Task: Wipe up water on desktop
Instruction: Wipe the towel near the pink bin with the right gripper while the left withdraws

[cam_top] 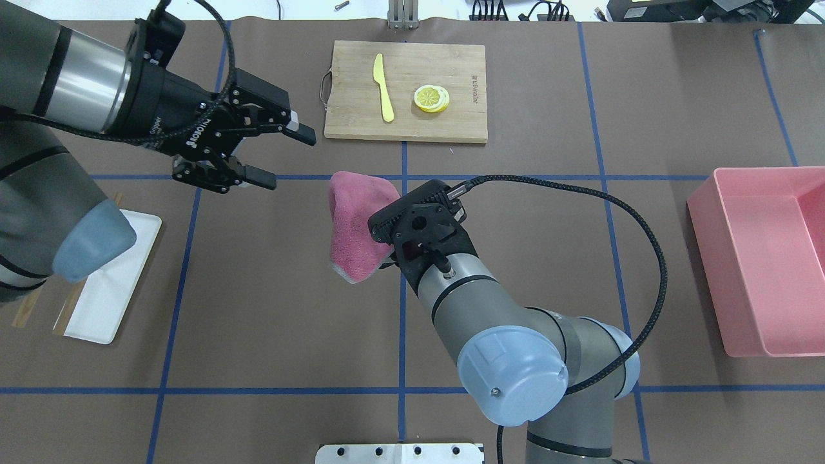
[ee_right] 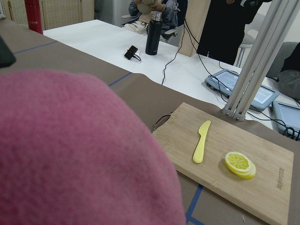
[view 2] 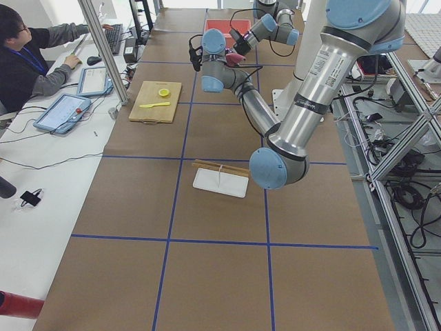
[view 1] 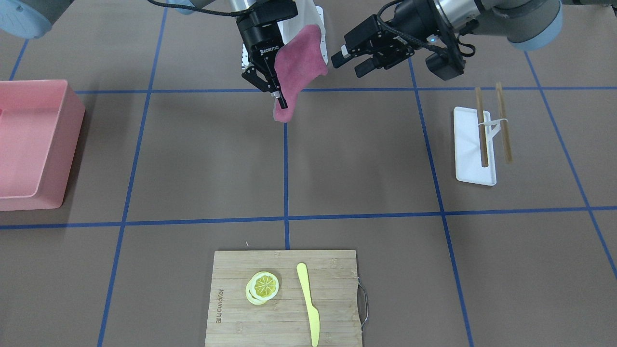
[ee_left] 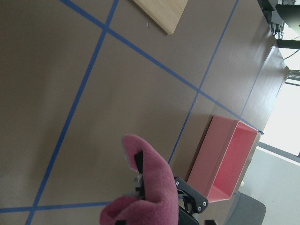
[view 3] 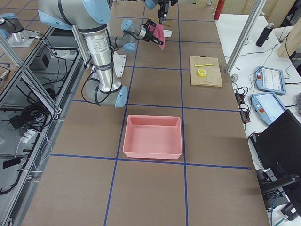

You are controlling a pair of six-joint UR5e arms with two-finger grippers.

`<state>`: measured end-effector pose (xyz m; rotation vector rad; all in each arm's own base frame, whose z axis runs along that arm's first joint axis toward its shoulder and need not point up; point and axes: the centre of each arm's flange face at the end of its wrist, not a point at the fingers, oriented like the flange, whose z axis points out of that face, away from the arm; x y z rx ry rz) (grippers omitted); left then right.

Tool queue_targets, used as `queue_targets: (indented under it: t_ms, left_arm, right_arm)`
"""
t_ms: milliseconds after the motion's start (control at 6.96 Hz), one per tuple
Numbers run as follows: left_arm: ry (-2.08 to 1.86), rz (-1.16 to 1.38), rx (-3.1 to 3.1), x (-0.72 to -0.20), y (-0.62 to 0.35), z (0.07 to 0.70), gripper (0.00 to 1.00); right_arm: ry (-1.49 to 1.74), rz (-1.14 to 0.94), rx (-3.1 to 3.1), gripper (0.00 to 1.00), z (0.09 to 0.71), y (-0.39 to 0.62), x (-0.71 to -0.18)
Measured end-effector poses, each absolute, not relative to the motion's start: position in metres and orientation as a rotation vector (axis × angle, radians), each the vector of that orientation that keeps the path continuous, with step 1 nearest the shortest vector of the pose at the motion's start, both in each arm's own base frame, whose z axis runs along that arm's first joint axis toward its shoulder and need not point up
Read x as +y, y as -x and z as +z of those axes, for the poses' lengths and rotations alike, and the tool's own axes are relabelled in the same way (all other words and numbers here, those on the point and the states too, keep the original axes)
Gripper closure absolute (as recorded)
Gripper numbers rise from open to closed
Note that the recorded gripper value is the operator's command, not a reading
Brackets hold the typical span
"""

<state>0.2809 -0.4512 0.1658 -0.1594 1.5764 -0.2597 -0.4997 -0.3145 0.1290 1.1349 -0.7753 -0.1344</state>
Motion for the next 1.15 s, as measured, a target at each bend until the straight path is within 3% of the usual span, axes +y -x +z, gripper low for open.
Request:
queue_targets:
  t_ms: [575,1150]
  left_arm:
    - [-0.145,-0.155,1.305,-0.521,-0.183,0.314,0.02]
    - [-0.233,0.100,0.901,-0.534,-0.040,0.483,0.02]
  right_arm:
    - [-1.041,-0.161,-0.628,1.00,0.215,0.470,-0.359]
    - [-0.544,-0.085,-0.696,1.00,0.321,0.408,-0.387]
